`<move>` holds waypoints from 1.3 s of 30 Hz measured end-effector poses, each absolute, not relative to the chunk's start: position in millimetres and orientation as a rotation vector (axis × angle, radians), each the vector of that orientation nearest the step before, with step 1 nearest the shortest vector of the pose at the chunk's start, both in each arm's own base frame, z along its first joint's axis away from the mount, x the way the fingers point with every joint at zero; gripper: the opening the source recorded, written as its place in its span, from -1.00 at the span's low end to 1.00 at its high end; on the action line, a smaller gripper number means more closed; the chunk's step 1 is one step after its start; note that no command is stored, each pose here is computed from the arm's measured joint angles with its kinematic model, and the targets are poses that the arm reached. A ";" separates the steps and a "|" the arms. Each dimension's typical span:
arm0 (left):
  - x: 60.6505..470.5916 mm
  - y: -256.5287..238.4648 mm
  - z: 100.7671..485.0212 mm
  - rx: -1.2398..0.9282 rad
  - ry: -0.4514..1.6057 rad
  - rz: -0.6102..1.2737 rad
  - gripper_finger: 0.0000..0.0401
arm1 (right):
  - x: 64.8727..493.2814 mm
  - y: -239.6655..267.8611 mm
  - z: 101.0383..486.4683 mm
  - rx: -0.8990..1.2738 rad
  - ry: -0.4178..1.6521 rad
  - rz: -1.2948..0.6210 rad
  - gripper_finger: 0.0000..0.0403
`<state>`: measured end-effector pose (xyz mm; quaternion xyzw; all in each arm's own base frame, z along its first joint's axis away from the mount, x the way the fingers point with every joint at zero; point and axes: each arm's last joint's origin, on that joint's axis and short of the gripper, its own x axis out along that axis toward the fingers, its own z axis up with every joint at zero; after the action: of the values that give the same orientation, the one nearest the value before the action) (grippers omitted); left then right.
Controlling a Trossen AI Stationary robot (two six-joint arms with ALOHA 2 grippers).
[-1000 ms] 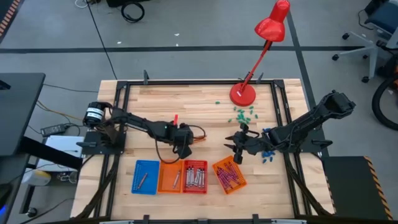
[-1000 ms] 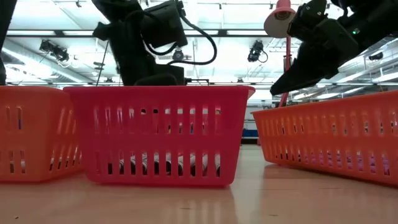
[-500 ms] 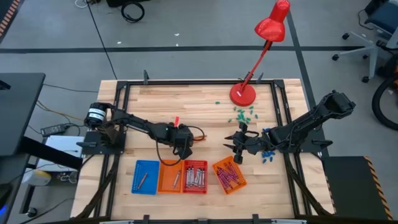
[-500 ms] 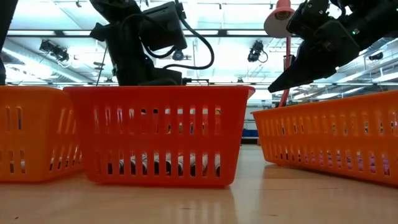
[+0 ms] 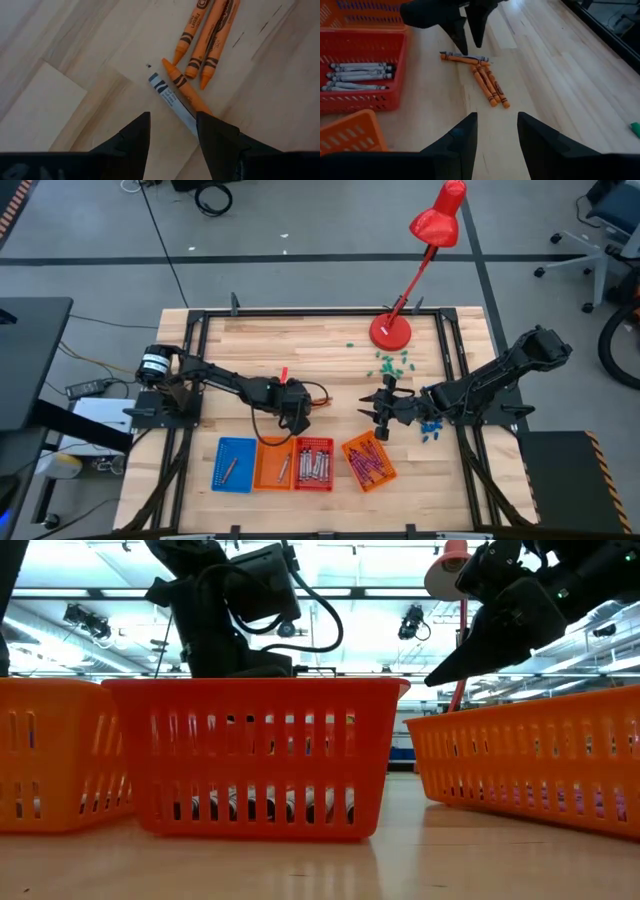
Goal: Sort crayons
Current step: Put the gray crayon into the right orange bin
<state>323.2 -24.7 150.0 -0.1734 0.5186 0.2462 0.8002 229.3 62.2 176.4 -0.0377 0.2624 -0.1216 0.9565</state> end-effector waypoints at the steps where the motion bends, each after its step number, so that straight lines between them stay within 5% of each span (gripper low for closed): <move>1: 323.4 -24.6 150.0 -0.377 1.109 0.531 -0.15 | 229.7 61.9 176.8 -0.073 0.529 -0.242 -0.29; 21: 325.7 -17.8 129.0 -0.385 1.206 0.548 -0.18 | 230.3 62.5 177.2 -0.069 0.528 -0.214 -0.29; 35: 320.9 -9.1 127.4 -0.321 1.308 0.439 -0.89 | 229.8 62.9 176.6 -0.072 0.536 -0.210 -0.29; 39: 319.5 -9.3 131.8 -0.297 1.303 0.408 -0.91 | 229.7 62.9 176.5 -0.072 0.537 -0.209 -0.29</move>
<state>319.5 -9.3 131.8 -0.1368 0.5998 0.1880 0.7656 229.7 62.9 176.5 -0.0357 0.2646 -0.1032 0.9582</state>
